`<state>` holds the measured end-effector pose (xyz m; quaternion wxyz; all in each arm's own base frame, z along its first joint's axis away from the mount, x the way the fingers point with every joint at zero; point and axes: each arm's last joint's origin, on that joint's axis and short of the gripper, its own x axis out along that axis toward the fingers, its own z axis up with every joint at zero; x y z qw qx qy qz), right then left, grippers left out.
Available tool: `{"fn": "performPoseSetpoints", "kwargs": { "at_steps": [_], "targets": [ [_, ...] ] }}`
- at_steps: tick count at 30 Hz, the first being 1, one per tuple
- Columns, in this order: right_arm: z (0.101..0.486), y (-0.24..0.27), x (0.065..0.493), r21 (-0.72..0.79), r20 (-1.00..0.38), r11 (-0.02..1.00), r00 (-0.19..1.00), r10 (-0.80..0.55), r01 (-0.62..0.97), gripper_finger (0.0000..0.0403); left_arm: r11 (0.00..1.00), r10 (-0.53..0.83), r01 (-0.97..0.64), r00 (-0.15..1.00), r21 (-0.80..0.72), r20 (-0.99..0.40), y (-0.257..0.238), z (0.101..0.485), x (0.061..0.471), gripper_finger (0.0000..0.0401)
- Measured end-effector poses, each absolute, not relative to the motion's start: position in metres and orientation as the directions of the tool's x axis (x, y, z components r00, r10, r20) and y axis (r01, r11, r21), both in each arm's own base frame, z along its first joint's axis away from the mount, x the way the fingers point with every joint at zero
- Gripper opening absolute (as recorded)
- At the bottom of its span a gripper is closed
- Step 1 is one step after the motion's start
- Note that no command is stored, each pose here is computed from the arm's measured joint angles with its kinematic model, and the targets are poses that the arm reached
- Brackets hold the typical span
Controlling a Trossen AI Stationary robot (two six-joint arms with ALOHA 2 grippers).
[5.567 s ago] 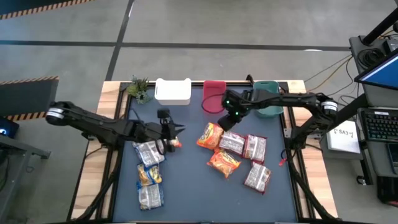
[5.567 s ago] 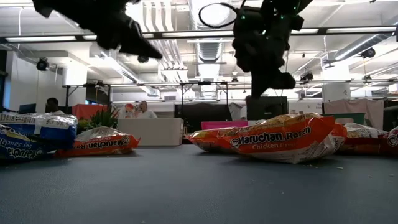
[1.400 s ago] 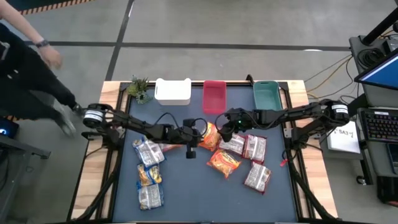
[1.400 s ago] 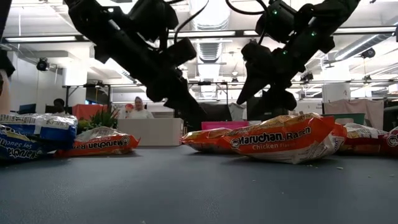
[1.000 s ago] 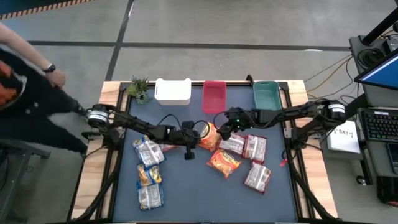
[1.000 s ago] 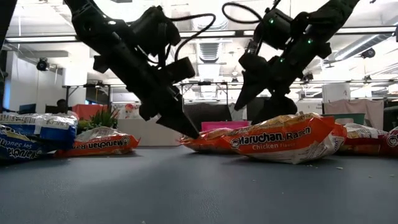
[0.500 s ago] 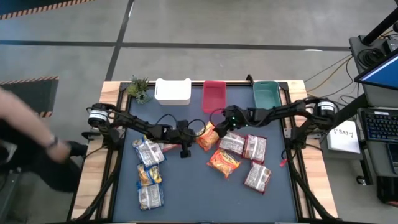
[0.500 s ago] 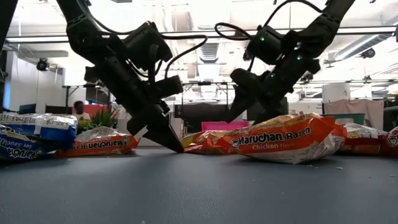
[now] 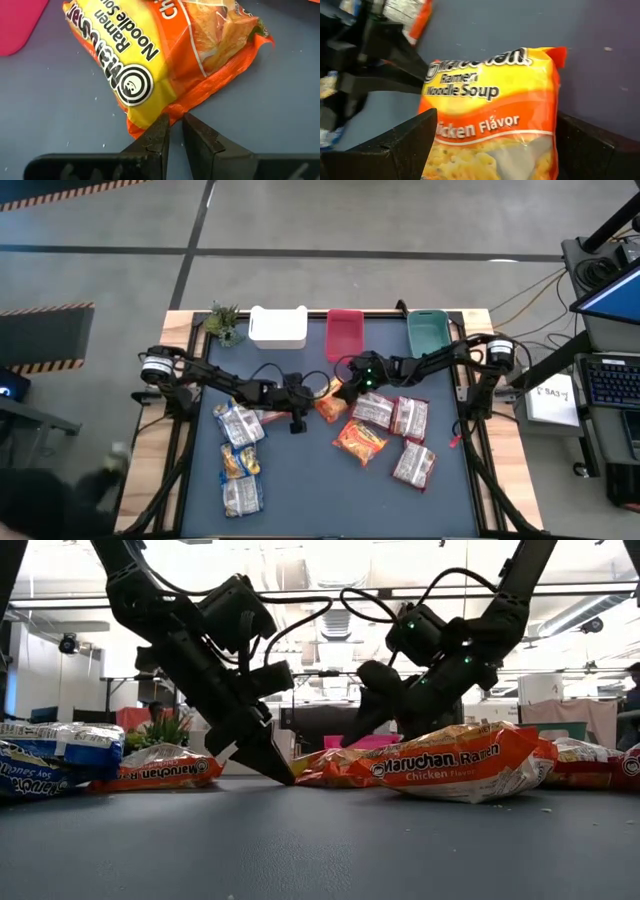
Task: Sort Maruchan noodles
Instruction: Put the top right orange noodle pack into the red bin
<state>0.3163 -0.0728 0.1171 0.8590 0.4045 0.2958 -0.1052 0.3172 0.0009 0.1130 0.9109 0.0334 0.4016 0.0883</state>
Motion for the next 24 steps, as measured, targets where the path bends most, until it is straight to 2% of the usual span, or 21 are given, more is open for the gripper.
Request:
{"fn": "performPoseSetpoints", "kwargs": {
  "at_steps": [7, 15, 24],
  "targets": [
    [0.118, -0.072, 0.318, 0.646, -0.571, 0.654, 0.818, 0.073, 0.393, 0.0343, 0.983, 0.183, -0.122, 0.71, 0.138, -0.68, -0.001, 0.132, 0.318, 0.0038],
    [0.119, -0.071, 0.319, 0.669, -0.546, 0.655, 0.83, 0.112, 0.352, 0.0316, 0.982, 0.187, -0.135, 0.689, 0.129, -0.7, 0.001, 0.119, 0.32, 0.0038],
    [0.123, -0.071, 0.322, 0.702, -0.499, 0.643, 0.856, 0.137, 0.306, 0.0242, 0.982, 0.184, -0.156, 0.676, 0.105, -0.714, 0.0, 0.111, 0.321, 0.0038]
  ]
}}
